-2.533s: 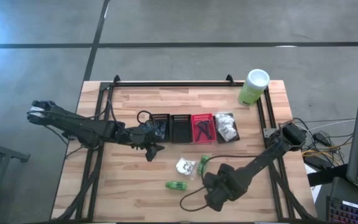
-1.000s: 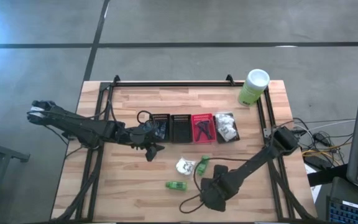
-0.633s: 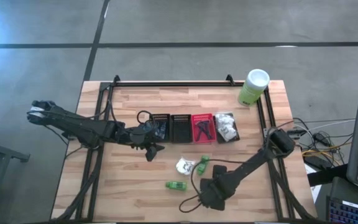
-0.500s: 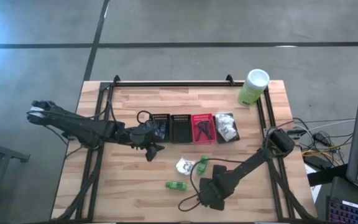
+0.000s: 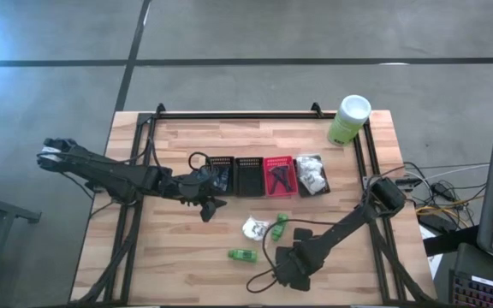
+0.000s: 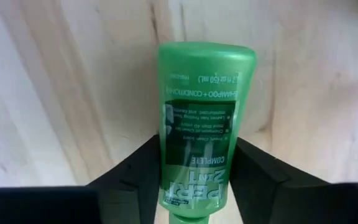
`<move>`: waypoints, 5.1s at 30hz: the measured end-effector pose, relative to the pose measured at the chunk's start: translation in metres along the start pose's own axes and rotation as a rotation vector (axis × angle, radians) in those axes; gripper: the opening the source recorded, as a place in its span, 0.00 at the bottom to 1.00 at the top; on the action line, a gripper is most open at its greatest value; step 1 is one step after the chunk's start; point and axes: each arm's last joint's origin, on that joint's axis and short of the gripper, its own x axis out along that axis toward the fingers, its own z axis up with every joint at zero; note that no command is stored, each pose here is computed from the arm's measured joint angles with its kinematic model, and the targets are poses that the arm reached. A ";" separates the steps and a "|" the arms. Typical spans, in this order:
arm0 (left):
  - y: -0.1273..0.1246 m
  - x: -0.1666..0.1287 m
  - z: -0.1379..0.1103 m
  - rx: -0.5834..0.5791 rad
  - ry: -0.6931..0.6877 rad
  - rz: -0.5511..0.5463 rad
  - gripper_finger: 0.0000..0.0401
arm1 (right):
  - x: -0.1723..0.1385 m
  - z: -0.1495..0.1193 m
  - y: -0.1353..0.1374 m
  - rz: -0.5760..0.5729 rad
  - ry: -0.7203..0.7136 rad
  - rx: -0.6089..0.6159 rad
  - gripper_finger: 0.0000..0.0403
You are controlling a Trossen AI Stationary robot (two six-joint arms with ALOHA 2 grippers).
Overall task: Pick & Place Travel size toiletries
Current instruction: Put the green shampoo into the middle black basket
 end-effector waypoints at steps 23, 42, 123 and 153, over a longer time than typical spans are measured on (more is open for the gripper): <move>0.028 -0.128 0.012 0.008 -0.260 -0.092 0.52 | -0.085 0.045 -0.065 -0.388 -0.119 -0.473 0.33; 0.041 -0.113 -0.007 -0.070 -0.240 -0.053 0.52 | -0.104 0.137 -0.194 -0.735 -0.133 -0.914 0.34; 0.019 -0.098 0.009 -0.088 -0.310 -0.295 0.52 | -0.139 0.100 -0.236 -0.264 -0.481 0.190 0.79; 0.012 -0.082 0.011 -0.052 -0.308 -0.299 0.52 | -0.081 0.122 -0.299 0.163 -0.486 0.948 0.56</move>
